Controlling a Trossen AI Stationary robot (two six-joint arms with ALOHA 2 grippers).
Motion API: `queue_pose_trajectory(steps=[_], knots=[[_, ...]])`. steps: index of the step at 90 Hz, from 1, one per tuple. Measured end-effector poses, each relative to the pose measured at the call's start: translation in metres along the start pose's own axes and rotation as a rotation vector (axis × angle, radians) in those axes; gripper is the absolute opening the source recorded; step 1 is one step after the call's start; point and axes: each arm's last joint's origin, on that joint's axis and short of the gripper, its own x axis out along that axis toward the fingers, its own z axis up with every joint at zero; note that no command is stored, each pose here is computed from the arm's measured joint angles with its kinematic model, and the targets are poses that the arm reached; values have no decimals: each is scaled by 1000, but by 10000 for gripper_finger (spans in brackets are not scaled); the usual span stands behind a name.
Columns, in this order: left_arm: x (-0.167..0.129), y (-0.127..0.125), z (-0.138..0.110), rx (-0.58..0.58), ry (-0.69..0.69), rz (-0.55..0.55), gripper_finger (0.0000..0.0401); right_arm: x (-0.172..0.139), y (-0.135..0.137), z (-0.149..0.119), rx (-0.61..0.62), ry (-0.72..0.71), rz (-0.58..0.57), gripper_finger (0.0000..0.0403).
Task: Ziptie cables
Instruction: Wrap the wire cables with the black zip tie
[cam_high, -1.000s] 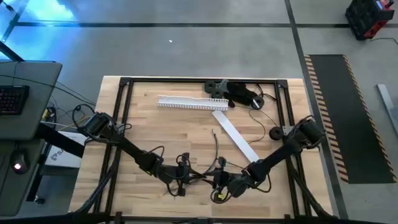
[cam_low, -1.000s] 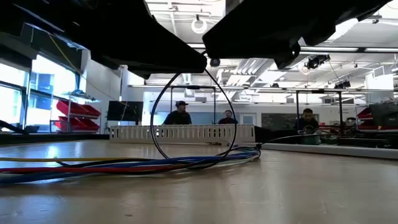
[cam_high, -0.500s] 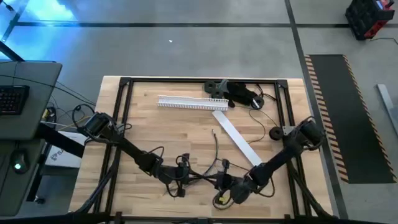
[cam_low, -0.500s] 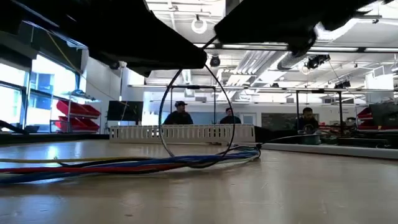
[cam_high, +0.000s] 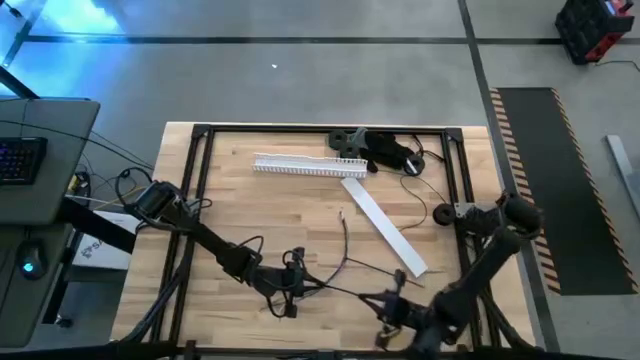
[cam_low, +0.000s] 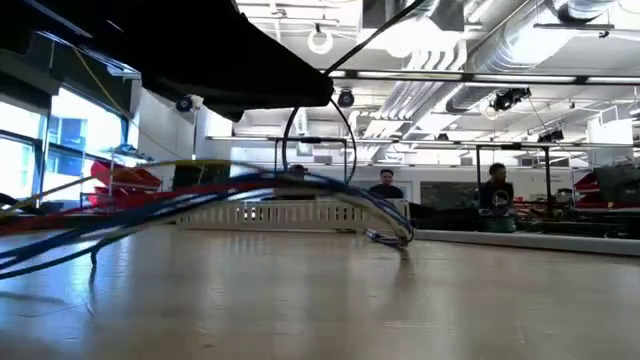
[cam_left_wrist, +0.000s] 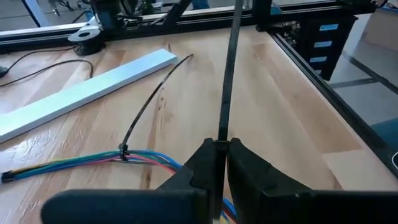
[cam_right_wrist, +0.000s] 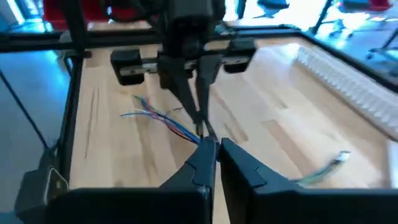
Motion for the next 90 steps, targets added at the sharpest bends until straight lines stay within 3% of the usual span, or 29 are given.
queue_pose_trajectory(steps=[21,47,90], knots=[[0,1,-5,-4,44,4,16,-43,-16,-4,24,14,-81,0],[-1,2,-16,-19,139,12,16,-84,-50,-16,137,34,-192,1],[0,5,-22,-81,187,39,31,-84,-45,-17,195,81,-170,0]])
